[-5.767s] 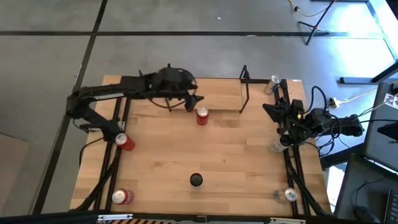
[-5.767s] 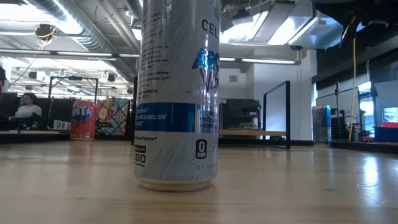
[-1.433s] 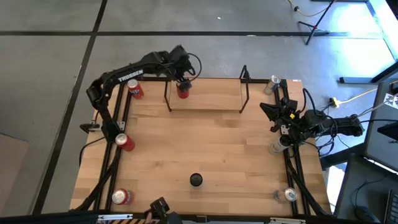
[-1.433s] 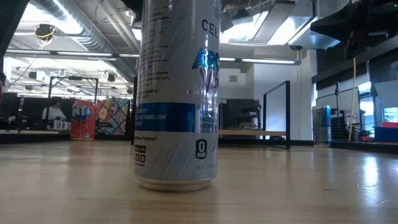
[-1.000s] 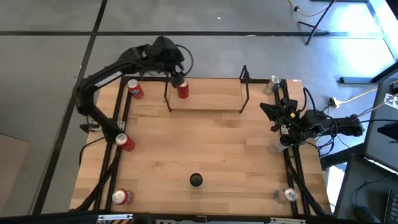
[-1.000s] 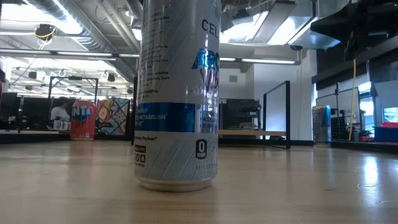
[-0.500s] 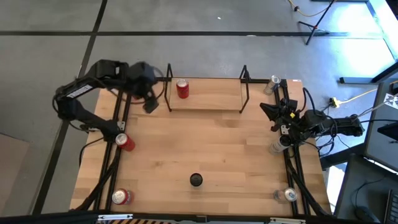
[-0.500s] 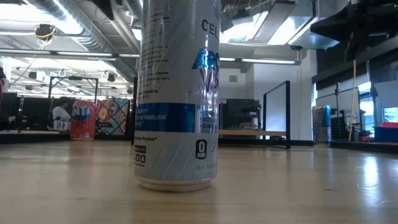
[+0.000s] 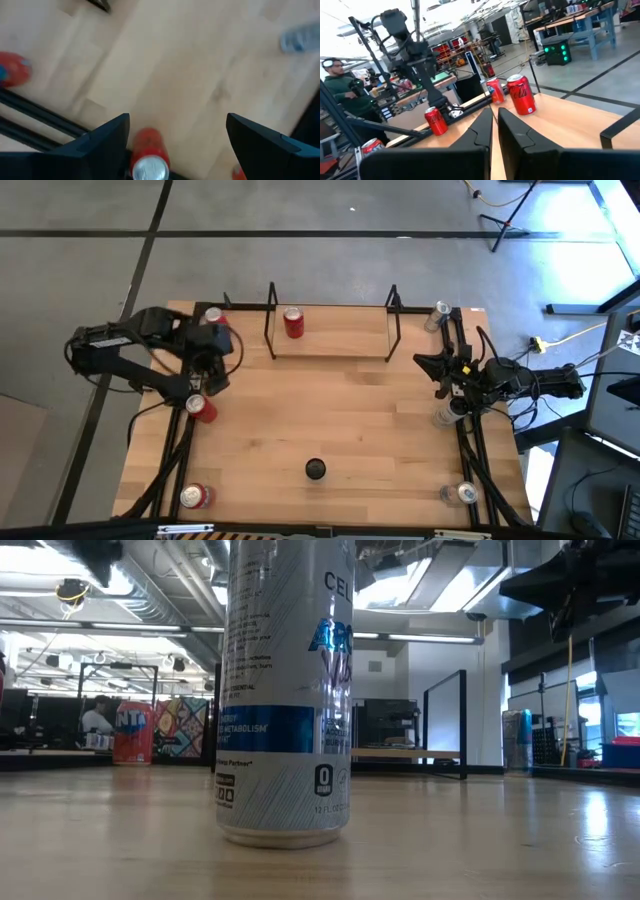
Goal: Place canned beverage on shelf
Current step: Put the red soda can on the shelf and align it with the other red soda can
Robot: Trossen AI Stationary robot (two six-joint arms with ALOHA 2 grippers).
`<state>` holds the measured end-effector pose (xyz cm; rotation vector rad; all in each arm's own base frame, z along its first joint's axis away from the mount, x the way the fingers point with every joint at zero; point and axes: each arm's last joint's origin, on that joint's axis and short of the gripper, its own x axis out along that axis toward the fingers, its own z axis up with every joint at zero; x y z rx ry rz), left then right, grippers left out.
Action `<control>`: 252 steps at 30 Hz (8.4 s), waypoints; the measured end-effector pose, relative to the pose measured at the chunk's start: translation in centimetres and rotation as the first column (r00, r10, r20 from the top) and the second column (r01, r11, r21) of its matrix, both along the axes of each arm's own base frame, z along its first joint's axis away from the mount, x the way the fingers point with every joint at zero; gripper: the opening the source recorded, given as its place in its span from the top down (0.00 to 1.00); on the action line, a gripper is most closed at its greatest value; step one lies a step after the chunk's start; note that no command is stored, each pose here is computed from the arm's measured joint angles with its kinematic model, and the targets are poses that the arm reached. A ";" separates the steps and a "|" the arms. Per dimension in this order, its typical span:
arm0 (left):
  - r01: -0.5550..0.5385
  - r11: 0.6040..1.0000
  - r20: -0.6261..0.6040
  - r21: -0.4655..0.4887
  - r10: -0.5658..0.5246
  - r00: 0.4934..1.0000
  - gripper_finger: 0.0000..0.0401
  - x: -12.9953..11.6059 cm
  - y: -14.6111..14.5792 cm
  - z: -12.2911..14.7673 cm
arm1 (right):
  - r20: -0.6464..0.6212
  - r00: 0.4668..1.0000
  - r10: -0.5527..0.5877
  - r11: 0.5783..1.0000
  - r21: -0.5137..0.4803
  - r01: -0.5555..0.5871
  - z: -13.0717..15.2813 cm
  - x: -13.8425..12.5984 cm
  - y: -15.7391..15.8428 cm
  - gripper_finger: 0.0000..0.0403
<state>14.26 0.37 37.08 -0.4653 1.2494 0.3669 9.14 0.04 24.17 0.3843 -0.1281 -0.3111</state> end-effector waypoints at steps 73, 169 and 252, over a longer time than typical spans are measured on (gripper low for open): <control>0.317 0.943 -0.305 -0.097 -0.332 0.893 0.21 -4.6 -3.5 -11.6 | -0.029 0.996 -0.080 0.997 -0.001 0.080 -0.3 -0.1 -0.2 0.95; 0.364 0.922 -0.066 0.130 -0.359 0.931 0.13 17.8 -2.4 -3.1 | -0.140 0.990 0.003 0.998 0.057 0.005 -1.4 1.9 0.3 0.95; 0.020 0.977 0.074 0.213 -0.036 0.997 0.36 15.8 13.1 -5.6 | -0.142 0.990 -0.008 0.999 0.052 0.016 -1.4 1.9 0.3 0.95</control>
